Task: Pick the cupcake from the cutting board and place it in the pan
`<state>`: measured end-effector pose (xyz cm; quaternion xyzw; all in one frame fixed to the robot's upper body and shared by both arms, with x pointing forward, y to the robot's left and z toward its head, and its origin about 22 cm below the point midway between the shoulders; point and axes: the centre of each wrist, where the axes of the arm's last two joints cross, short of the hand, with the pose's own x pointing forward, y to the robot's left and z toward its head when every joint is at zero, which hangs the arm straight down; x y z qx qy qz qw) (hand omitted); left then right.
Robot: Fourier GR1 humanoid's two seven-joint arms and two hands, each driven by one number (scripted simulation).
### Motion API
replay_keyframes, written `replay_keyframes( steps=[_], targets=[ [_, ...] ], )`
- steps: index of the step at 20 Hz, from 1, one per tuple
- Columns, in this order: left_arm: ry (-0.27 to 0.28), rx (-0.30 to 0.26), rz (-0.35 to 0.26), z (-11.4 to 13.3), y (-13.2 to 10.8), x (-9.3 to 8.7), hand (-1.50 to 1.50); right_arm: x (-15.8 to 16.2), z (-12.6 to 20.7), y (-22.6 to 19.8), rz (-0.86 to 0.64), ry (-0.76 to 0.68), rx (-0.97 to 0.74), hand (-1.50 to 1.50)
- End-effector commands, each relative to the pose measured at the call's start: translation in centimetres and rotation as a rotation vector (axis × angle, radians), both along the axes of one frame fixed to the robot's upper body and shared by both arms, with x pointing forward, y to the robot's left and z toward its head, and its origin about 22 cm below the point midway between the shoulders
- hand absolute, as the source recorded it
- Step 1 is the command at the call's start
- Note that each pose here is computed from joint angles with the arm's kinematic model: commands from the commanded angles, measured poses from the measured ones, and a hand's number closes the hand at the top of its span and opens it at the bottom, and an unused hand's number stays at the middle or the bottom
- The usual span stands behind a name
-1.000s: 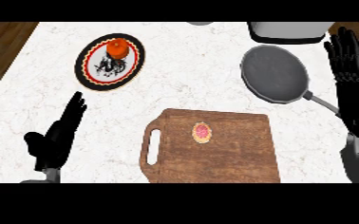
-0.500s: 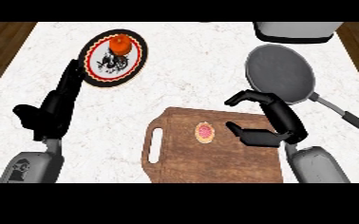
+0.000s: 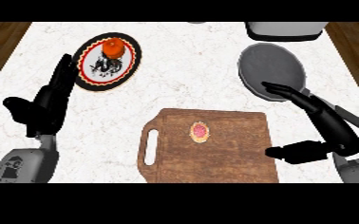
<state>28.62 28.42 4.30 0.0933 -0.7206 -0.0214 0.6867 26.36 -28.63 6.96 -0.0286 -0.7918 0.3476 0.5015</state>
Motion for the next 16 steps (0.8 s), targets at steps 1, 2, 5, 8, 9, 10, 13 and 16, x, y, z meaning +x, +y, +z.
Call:
replay_keyframes(
  steps=[1, 2, 5, 8, 9, 10, 13, 16],
  targets=[
    [-0.007, 0.005, 0.014, 0.1, -0.5, 0.5, 0.00, 0.2, 5.8, -2.2, 0.032, -0.014, -0.244, -1.50],
    [0.013, -0.002, -0.007, 0.3, -0.2, 0.1, 0.00, 1.9, 8.8, -1.8, 0.028, -0.034, -0.293, -1.50],
    [0.001, -0.024, -0.009, 0.1, -1.8, 0.3, 0.00, 1.5, 10.9, 0.2, 0.040, 0.034, -0.403, -1.50],
    [-0.001, 0.002, -0.014, 0.7, -1.0, 1.1, 0.00, 1.2, 14.6, 2.9, 0.046, 0.032, -0.403, -1.50],
    [-0.006, -0.014, -0.006, 1.3, -1.3, 1.5, 0.00, 1.9, 15.2, 3.1, 0.031, 0.019, -0.402, -1.50],
    [-0.003, -0.009, -0.009, -0.3, 0.6, 0.8, 0.00, -0.7, 14.4, 3.8, 0.038, 0.004, -0.392, -1.50],
    [-0.014, -0.005, -0.013, 1.1, -2.8, 1.1, 0.00, 2.3, 15.7, 6.3, 0.038, -0.015, -0.450, -1.50],
    [0.010, -0.004, -0.032, 0.3, -1.8, 1.3, 0.00, 2.3, 16.3, 9.3, 0.055, 0.003, -0.442, -1.50]
  ],
)
